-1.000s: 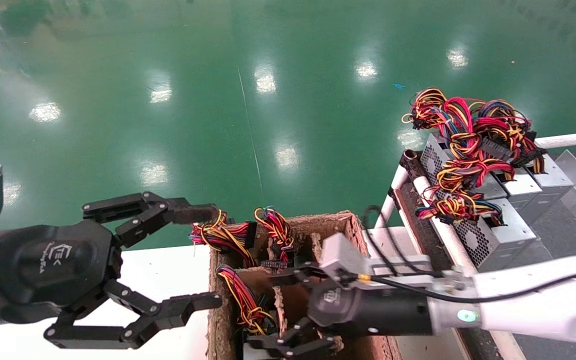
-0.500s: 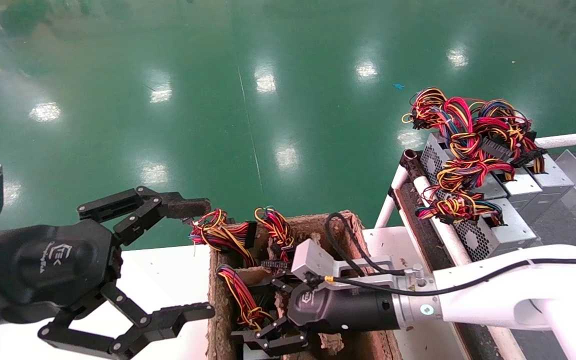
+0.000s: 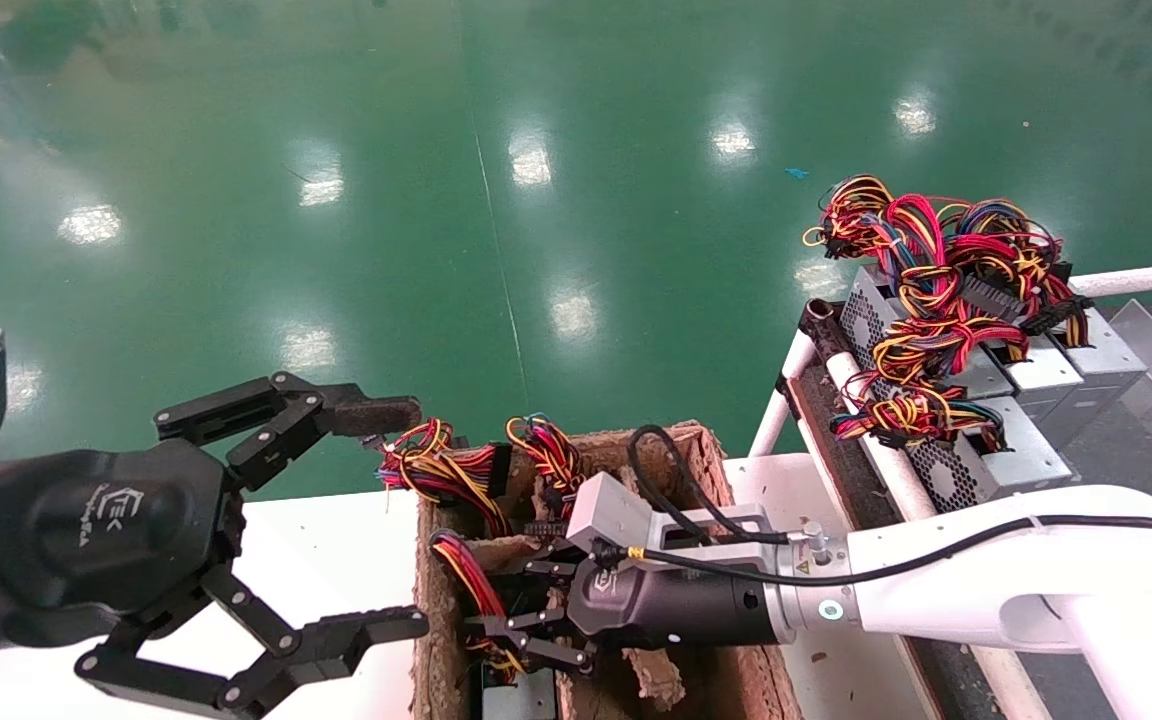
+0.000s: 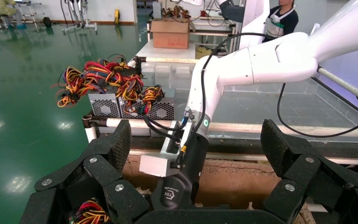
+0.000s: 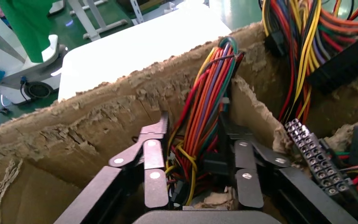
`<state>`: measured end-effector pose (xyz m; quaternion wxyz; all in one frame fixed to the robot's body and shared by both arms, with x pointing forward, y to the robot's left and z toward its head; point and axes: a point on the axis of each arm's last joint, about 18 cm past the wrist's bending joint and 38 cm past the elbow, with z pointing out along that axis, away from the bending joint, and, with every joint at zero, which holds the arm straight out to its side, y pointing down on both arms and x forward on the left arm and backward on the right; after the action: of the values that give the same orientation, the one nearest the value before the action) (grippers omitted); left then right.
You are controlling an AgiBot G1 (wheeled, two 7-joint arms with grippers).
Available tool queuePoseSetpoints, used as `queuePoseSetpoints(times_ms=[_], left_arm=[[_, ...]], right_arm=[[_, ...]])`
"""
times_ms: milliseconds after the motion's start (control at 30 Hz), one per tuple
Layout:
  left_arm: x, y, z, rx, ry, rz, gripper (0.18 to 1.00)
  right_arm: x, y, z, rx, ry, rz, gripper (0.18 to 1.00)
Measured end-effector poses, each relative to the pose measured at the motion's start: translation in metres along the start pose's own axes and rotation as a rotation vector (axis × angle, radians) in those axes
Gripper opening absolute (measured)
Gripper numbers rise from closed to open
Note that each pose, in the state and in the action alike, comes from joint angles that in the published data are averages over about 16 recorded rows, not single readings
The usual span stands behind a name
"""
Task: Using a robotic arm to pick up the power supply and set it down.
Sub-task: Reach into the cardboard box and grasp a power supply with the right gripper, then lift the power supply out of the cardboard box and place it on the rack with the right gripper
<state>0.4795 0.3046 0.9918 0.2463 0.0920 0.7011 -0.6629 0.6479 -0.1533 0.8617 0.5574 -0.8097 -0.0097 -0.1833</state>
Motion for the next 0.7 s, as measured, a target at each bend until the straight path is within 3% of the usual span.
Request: queuePoseSetpoints(times_ms=[367,700], left_arm=[[0.000,0.000,0.000,0.000,0.000,0.000,1.001],[0.000,0.000,0.000,0.000,0.000,0.000,1.001]], right_arm=[[-0.001,-0.002,-0.002,0.014,0.003,0.007,0.316],[0.000,-0.012,-0.006,0.054,0.012,-0.012,0.233]])
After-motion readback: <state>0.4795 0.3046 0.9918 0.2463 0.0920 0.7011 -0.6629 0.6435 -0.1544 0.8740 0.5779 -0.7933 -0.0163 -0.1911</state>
